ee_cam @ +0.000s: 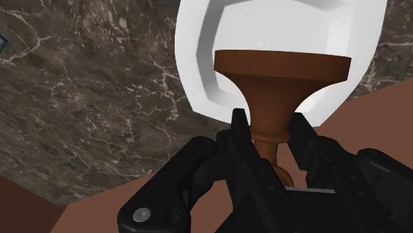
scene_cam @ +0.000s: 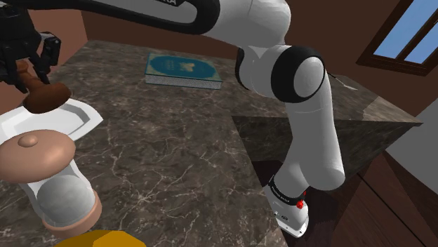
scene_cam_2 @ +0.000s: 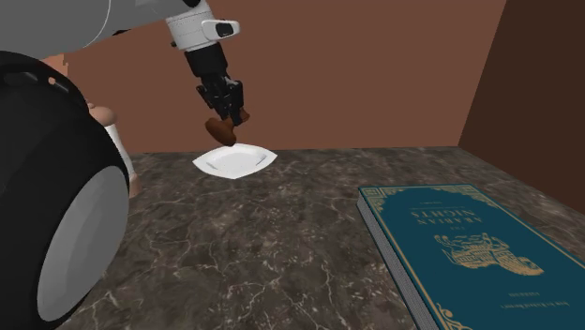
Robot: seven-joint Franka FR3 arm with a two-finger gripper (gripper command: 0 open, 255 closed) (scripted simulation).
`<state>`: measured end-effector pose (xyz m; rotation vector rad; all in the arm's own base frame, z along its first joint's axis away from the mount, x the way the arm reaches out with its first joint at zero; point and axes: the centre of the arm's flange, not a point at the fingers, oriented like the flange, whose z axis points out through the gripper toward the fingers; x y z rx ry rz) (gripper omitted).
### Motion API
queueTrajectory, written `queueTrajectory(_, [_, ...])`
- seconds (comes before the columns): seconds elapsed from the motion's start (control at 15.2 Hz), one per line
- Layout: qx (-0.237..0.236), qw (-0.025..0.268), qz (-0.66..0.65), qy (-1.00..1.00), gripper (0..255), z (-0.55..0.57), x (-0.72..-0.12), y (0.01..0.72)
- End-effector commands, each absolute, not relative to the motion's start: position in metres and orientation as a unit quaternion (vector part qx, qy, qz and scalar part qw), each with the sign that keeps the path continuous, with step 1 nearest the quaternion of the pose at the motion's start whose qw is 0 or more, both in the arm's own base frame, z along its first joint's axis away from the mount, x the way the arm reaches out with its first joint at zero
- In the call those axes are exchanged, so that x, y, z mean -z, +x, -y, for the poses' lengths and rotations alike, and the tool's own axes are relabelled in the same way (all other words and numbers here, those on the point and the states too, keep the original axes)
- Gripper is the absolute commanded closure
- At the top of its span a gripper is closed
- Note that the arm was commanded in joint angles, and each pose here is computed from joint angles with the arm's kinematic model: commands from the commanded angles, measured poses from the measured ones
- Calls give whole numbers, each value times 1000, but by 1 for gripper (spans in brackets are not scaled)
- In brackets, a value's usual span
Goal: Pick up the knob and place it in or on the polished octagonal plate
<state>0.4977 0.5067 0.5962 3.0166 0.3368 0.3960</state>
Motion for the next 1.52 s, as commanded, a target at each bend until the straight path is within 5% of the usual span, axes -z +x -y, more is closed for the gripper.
queueTrajectory(0.0, [-129, 41, -108, 985, 255, -511, -587, 501])
queueTrajectory(1.25, [-129, 41, -109, 985, 255, -511, -527, 501])
queueTrajectory(1.32, [-129, 41, -108, 985, 0, -512, -528, 498])
queueTrajectory(1.45, [-129, 41, -108, 985, 0, -511, -528, 498])
